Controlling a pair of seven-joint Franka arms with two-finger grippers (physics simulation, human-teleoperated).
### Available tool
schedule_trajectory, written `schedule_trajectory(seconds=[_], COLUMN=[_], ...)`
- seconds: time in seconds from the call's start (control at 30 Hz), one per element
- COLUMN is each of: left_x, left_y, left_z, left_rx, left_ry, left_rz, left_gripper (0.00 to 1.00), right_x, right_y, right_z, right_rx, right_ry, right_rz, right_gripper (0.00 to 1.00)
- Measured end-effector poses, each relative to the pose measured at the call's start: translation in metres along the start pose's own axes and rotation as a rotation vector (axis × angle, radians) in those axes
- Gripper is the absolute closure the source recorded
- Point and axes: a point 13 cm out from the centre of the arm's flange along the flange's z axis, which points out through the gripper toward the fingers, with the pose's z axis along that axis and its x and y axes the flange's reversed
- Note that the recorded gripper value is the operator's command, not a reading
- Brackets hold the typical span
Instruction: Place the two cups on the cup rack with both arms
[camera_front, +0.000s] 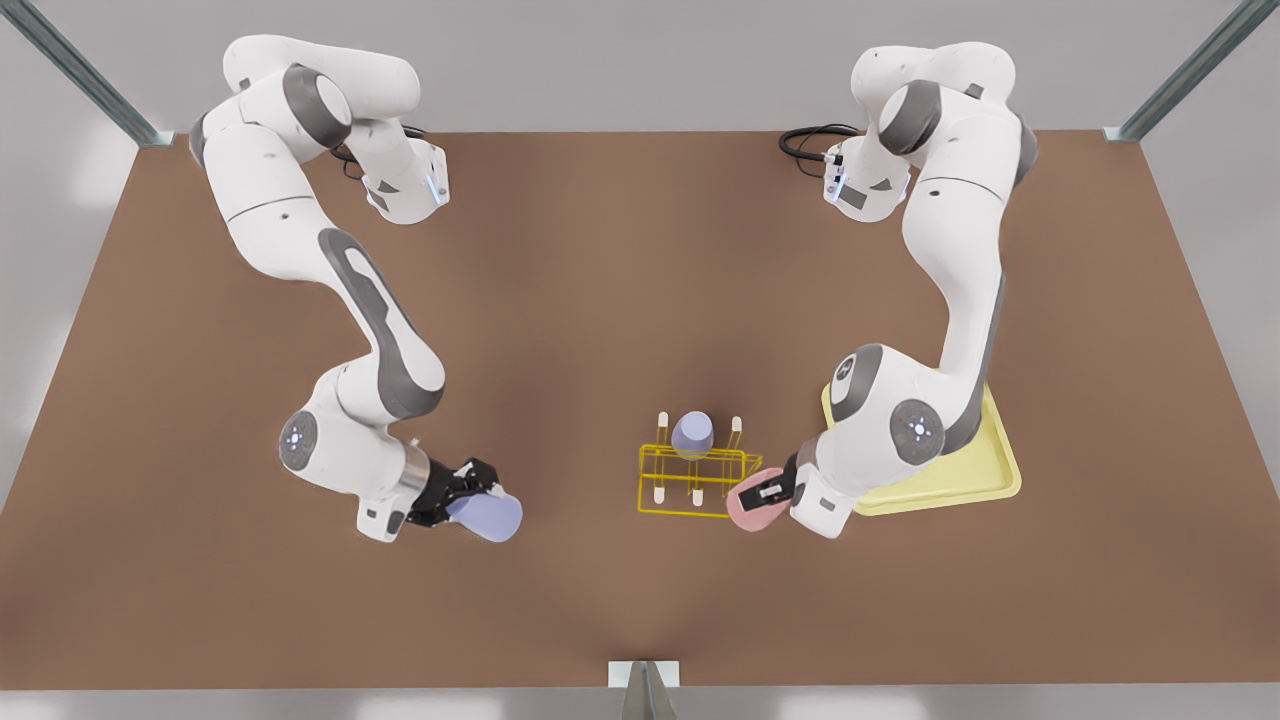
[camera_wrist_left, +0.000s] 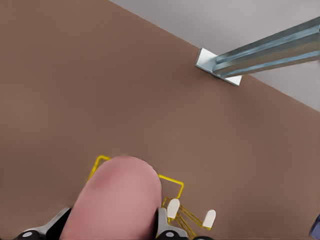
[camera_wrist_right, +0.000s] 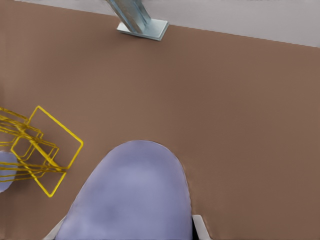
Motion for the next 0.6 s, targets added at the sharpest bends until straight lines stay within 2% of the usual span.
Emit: schedule_trajectory(seconds=[0.23, 0.5, 0.6], left_x=[0.011, 0.017, 0.016], left_y=[-0.009, -0.003, 0.002], left_z=[0.018, 0.034, 0.041], left_rx=[-0.003, -0.035, -0.052], left_ry=[0.007, 0.013, 0.012], left_rz=[-0.035, -0.06, -0.065], left_gripper=[0.15, 0.14, 0.0], right_x=[-0.045, -0.059, -0.061], right_y=[0.068, 0.121, 0.13], right_z=[0.033, 0.052, 0.061], right_rx=[-0.123, -0.2, -0.215], right_ry=[-0.065, -0.094, -0.102], right_rz=[0.002, 0.019, 0.026], right_gripper=[0.18, 0.18, 0.18])
